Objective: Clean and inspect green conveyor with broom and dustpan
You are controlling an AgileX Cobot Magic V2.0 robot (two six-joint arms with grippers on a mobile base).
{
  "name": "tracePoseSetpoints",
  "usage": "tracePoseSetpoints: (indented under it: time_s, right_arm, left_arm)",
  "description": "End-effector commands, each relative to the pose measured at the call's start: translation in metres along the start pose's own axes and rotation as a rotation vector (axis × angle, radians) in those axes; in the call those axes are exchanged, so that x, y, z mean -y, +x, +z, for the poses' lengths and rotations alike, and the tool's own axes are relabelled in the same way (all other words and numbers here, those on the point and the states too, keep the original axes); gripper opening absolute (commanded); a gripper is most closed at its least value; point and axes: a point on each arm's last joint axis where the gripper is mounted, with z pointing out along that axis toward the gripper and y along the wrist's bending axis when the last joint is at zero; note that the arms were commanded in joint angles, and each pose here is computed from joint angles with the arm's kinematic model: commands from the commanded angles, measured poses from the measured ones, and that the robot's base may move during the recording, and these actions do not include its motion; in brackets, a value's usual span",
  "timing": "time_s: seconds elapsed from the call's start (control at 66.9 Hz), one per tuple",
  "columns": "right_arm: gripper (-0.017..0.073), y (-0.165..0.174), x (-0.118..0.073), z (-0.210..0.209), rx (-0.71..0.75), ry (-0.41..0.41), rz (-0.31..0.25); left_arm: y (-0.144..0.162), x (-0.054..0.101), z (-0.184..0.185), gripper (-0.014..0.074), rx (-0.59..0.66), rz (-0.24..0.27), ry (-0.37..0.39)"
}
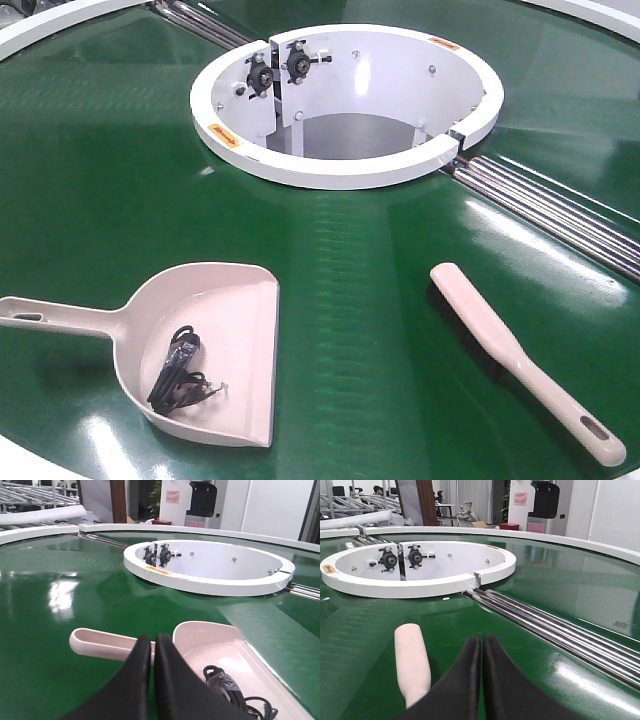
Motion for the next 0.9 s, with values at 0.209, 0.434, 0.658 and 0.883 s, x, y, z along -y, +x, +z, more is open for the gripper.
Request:
tracePoseSetpoints:
  time_s: [0.209,0.434,0.658,0.883]
  right_arm:
    - [-0.001,-0.0006,0.0002,0.0,0.068,0.007,-0.011]
    - [-0.001,-0.0006,0.0002,0.0,0.068,0.007,-0.011]
    - [-0.001,-0.0006,0.0002,0.0,0.068,0.007,-0.011]
    - [-0.001,-0.0006,0.0002,0.0,0.068,0.007,-0.011]
  left_arm:
    - [0.0034,0.0001,0.0004,-0.0008,0.053,-0.013,0.005]
    - [0.0034,0.0001,0.0004,-0.0008,0.053,-0.013,0.005]
    - [0.0034,0.0001,0.0004,-0.0008,0.053,-0.013,0.005]
    - [0.0034,0.0001,0.0004,-0.0008,0.053,-0.013,0.005]
